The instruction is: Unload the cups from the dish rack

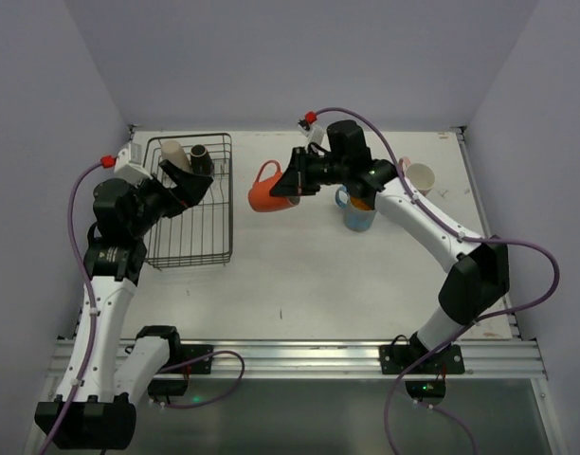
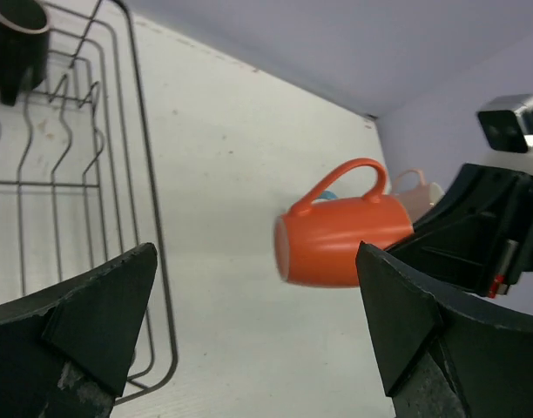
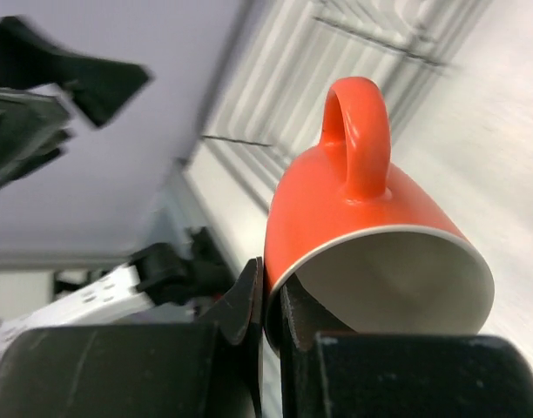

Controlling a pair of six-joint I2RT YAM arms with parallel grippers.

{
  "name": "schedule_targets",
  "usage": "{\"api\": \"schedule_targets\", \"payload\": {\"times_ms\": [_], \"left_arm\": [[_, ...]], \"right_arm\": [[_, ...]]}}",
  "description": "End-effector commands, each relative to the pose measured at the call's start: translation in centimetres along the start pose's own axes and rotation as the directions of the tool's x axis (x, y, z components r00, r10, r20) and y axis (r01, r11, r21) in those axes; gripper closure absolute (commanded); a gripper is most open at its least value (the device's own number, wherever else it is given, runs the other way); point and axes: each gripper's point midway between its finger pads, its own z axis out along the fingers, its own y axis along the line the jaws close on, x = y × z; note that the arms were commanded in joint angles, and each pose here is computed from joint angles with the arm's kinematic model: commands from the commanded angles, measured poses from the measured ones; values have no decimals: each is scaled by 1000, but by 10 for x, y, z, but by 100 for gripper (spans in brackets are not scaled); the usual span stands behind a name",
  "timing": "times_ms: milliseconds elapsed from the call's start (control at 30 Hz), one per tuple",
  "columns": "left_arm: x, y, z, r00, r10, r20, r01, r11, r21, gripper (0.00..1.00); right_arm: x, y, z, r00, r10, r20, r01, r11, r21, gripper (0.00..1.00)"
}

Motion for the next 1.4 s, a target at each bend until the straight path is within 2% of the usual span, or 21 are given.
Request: {"api": "schedule_targets", "payload": {"times_ms": [0, 167, 400, 467, 633, 867, 1133, 1367], "left_arm": [[7, 53, -7, 1000, 21, -16, -25, 964, -265, 0], [15, 53, 1, 999, -11, -39, 1, 971, -239, 0], [-9, 62, 4, 997, 71, -5, -69, 946, -315, 0], [-9, 77, 10, 997, 72, -42, -82, 919, -385, 1], [-15, 98, 30, 985, 104, -137, -156, 877, -455, 2], [-21, 126, 45, 977, 130, -168, -201, 818, -539, 2], [-23, 132, 52, 975, 134, -179, -212, 806, -553, 2], [-27, 134, 57, 970, 145, -197, -233, 798, -556, 2]], "right_arm": [[-14, -34, -33, 988, -155, 8, 146, 943, 300, 100], [-12, -87, -48, 988, -146, -41, 144, 821, 552, 100], [0, -128, -48, 984, -113, -140, 178, 711, 680, 100], [8, -136, -43, 981, -95, -172, 189, 696, 692, 100], [19, -151, -40, 970, -87, -227, 230, 632, 740, 100], [35, -174, -40, 946, -57, -319, 296, 553, 779, 100], [48, -193, -46, 920, -25, -392, 352, 495, 794, 100], [51, -200, -39, 912, -22, -410, 365, 501, 785, 100]]}}
